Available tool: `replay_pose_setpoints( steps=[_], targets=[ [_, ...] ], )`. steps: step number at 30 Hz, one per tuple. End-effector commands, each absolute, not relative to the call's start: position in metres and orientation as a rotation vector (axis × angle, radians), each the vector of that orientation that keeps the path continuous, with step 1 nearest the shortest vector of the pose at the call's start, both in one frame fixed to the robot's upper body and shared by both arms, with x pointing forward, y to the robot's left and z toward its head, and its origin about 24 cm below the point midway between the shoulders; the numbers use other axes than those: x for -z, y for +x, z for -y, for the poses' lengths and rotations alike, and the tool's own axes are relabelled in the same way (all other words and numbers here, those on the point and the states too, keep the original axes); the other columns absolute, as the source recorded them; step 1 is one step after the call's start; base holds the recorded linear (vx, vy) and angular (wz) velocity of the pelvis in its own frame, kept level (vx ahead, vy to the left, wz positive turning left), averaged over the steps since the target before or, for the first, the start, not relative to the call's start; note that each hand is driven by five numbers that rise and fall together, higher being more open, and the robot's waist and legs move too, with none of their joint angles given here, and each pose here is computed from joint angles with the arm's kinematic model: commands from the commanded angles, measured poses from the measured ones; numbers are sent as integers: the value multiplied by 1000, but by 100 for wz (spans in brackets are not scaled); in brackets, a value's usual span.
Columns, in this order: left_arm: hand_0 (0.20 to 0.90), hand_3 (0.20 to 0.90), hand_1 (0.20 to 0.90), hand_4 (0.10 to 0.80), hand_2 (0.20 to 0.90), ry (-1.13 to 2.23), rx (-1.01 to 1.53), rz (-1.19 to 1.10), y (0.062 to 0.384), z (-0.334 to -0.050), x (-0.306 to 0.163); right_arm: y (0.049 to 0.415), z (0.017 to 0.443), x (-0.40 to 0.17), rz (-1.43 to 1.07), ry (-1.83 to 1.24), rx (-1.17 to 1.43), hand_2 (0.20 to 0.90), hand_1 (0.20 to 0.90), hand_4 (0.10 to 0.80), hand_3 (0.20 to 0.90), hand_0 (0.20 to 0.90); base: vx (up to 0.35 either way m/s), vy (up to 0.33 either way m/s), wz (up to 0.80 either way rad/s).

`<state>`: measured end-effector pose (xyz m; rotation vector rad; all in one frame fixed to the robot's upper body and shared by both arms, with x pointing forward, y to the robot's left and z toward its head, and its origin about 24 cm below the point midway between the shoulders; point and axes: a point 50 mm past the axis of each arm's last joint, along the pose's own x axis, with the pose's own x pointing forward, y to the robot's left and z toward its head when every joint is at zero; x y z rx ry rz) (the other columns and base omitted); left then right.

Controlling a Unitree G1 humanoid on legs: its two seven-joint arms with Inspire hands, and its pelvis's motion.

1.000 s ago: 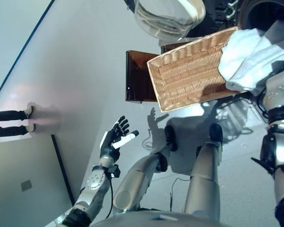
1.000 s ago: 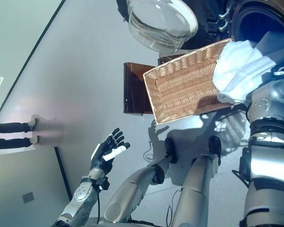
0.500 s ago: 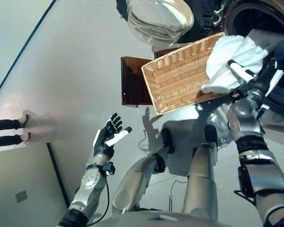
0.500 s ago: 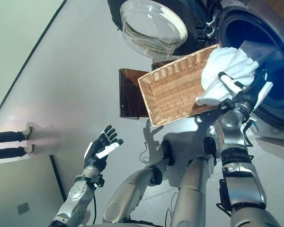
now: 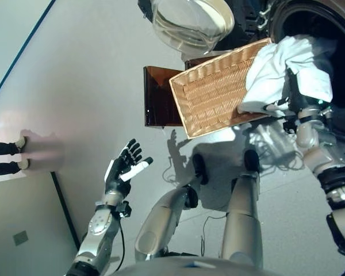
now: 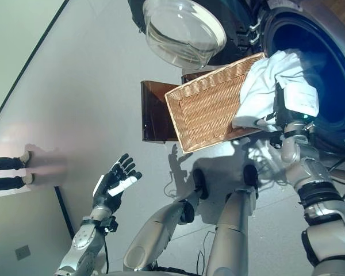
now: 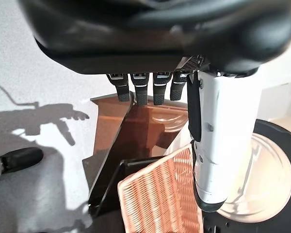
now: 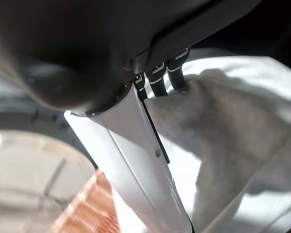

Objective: Pick up the clothes and place them into the washing machine

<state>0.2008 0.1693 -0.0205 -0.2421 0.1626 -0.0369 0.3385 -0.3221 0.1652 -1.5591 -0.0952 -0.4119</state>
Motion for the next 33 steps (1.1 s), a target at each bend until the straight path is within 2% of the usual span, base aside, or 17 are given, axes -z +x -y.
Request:
replay_pose_setpoints(
  steps=[1, 13, 20, 27, 33],
  targets=[
    [900, 900, 900, 800, 900, -168, -1, -58, 195, -194, 0, 347, 298, -211, 306, -1750, 405, 900, 900, 800, 900, 900, 0, 0, 0],
    [900, 900, 900, 800, 900, -167, -3, -65, 199, -192, 3, 359, 288, -215, 239, -2188, 250, 900, 900, 800, 900, 900, 0, 0, 0],
    [900, 900, 900, 800, 900, -167, -13, -42, 201, -193, -2, 367, 280, -235, 278, -2174, 312, 900, 900, 800, 900, 900, -15, -15, 4],
    [900, 900, 900, 800, 900, -169, -45, 26, 208, -195, -16, 375, 288, -272, 281, -2050, 541, 900, 900, 800, 900, 900, -57, -29, 7],
    [900, 900, 900, 800, 900, -187, -61, 78, 214, -195, -26, 378, 293, -288, 258, -2024, 611, 900, 900, 800, 900, 900, -57, -7, 12]
  ],
)
